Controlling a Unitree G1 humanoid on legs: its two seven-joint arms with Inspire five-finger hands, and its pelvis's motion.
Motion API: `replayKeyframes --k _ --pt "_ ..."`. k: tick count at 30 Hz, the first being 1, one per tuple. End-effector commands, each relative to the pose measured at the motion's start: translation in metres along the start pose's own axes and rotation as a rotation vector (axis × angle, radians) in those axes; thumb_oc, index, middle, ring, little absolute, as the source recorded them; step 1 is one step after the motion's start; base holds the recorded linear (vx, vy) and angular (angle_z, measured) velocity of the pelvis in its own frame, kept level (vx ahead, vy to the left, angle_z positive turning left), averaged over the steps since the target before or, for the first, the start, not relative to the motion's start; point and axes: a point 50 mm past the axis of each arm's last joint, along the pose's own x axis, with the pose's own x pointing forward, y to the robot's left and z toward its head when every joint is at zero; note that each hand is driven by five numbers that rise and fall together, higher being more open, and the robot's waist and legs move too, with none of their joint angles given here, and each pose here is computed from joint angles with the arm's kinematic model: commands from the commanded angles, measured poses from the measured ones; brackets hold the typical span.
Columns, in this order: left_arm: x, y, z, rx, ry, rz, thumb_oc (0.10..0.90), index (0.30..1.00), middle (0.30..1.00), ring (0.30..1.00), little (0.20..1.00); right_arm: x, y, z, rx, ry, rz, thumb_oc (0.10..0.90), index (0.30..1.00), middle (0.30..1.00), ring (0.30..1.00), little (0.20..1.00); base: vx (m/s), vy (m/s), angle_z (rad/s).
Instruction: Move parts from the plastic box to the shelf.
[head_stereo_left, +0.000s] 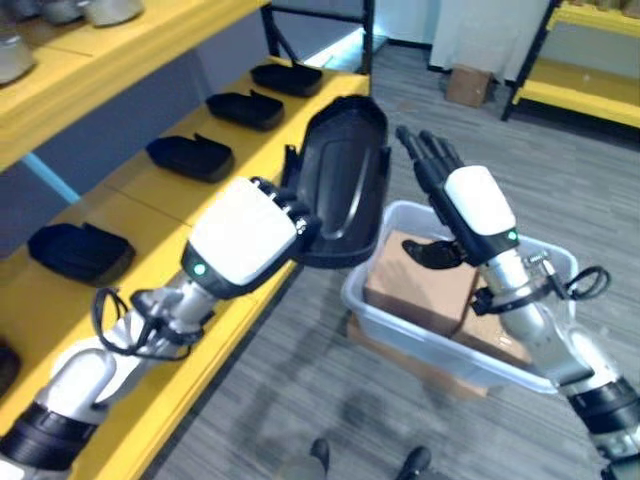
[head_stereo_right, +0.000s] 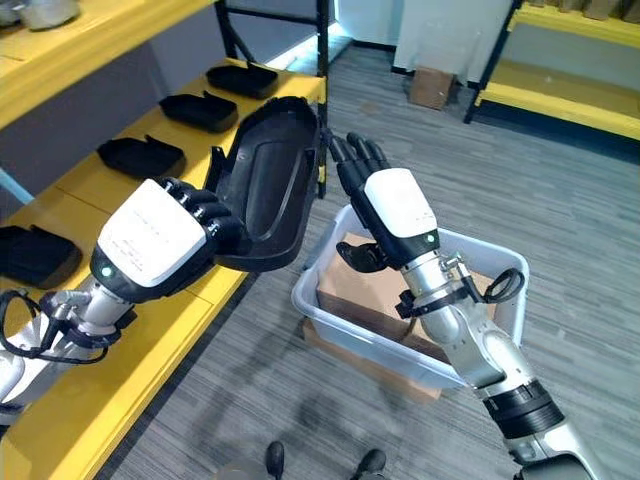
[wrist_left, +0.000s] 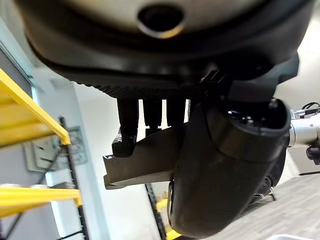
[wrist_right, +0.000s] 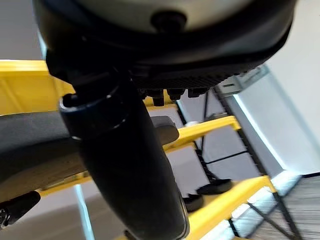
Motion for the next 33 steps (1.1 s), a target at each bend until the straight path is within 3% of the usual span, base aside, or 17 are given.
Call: replayKeyframes --k 1,13,22,33 --pt "0.01 0.043 -0.025 0.174 0.031 0.233 0.4 0.3 0.3 0.3 0.3 0.029 -0.017 0.024 0.023 -0.133 -0.154 0.9 1.0 1.0 1.0 1.0 -0.08 0.25 0.23" --pt "-0.003 0.049 -0.044 0.274 0.119 0.221 0.4 0.3 0.3 0.3 0.3 0.034 -0.005 0.033 0.034 -0.147 -0.134 0.9 1.0 1.0 1.0 1.0 -0.05 0.126 0.11" --pt "-0.015 0.033 -0.045 0.231 0.181 0.14 0.4 0.3 0.3 0.3 0.3 0.014 -0.006 0.024 0.062 -0.124 -0.114 0.9 1.0 1.0 1.0 1.0 -0.01 -0.054 0.25" --pt "-0.058 0.01 -0.032 0.08 0.405 0.066 0.4 0.3 0.3 0.3 0.3 -0.01 -0.021 0.005 0.066 -0.029 -0.154 0.9 1.0 1.0 1.0 1.0 0.0 -0.087 0.41"
